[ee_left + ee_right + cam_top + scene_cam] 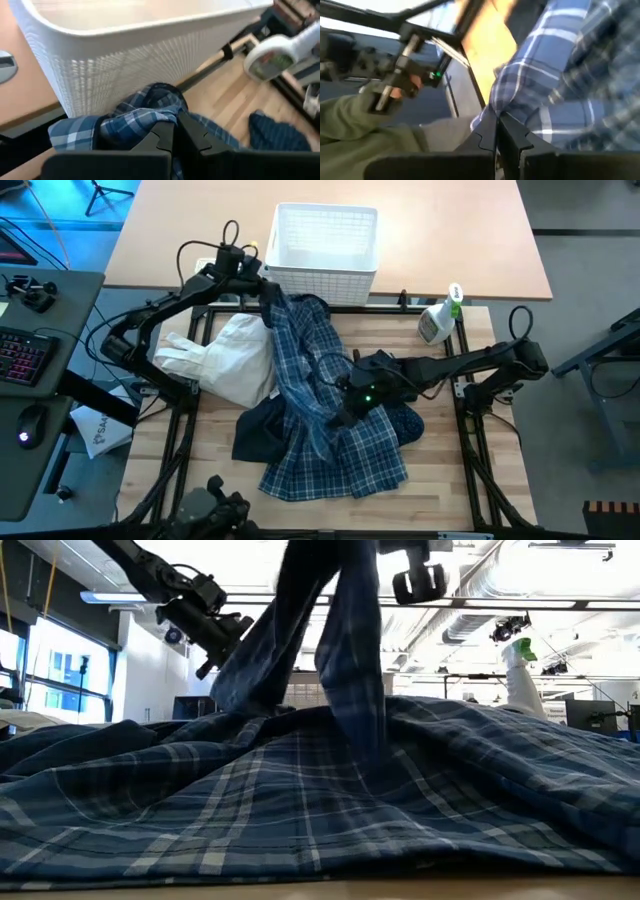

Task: Fold laundry
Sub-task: Fold the blue plaid flannel shirt

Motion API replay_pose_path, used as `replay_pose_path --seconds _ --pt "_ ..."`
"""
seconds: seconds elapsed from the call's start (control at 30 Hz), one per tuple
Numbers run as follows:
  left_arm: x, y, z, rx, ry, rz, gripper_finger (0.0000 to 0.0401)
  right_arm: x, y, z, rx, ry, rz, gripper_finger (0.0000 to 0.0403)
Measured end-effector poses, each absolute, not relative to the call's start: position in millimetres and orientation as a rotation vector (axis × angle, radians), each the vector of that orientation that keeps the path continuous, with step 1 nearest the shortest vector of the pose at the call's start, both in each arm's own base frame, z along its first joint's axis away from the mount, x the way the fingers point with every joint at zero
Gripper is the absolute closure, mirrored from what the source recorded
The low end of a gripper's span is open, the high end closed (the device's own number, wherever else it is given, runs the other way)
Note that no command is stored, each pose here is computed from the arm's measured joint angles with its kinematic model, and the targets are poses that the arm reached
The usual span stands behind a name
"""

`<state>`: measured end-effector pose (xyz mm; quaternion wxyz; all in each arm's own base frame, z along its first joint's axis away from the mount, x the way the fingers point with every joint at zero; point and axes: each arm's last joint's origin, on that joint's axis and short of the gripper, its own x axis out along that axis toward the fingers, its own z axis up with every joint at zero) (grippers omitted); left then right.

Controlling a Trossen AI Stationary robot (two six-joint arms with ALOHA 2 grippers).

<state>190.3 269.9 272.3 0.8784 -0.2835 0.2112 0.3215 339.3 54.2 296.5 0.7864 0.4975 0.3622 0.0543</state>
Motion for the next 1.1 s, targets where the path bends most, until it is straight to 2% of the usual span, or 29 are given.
replay_pose_path --seconds 0.07,0.17,0.27,0.37,0.43,0.53,0.7,0.8,0.87,0.97,1.1 --pt "190 264 273 -0.58 0.484 0.652 0.0401 340 59 299 1.082 0.792 0.197 0.0403" --pt "188 252 280 -0.545 0.606 0.61 0.0401 345 65 317 1.046 0.691 0.47 0.0403" --pt "184 242 283 -0.464 0.8 0.633 0.0401 351 59 351 0.878 0.325 0.712 0.0403" --pt "182 239 281 -0.369 0.953 0.772 0.0401 348 33 382 0.76 -0.043 0.744 0.0403" --pt "184 239 281 -0.318 0.993 0.869 0.0401 346 11 388 0.794 -0.102 0.677 0.0403" --pt "193 241 280 -0.268 0.965 0.89 0.0401 346 -13 373 0.891 0.066 0.467 0.0403" --pt "211 242 279 -0.237 0.871 0.774 0.0401 333 -37 310 1.091 0.583 -0.085 0.0403" --pt "222 242 269 -0.24 0.884 0.686 0.0401 318 -39 285 1.121 0.829 -0.281 0.0403" --pt "230 240 260 -0.248 0.905 0.606 0.0401 311 -38 278 1.123 0.932 -0.335 0.0403" --pt "245 232 250 -0.207 0.926 0.471 0.0401 307 -35 275 1.108 0.981 -0.344 0.0403" --pt "260 223 247 -0.197 0.872 0.319 0.0401 309 -25 277 1.046 1.014 -0.185 0.0403"
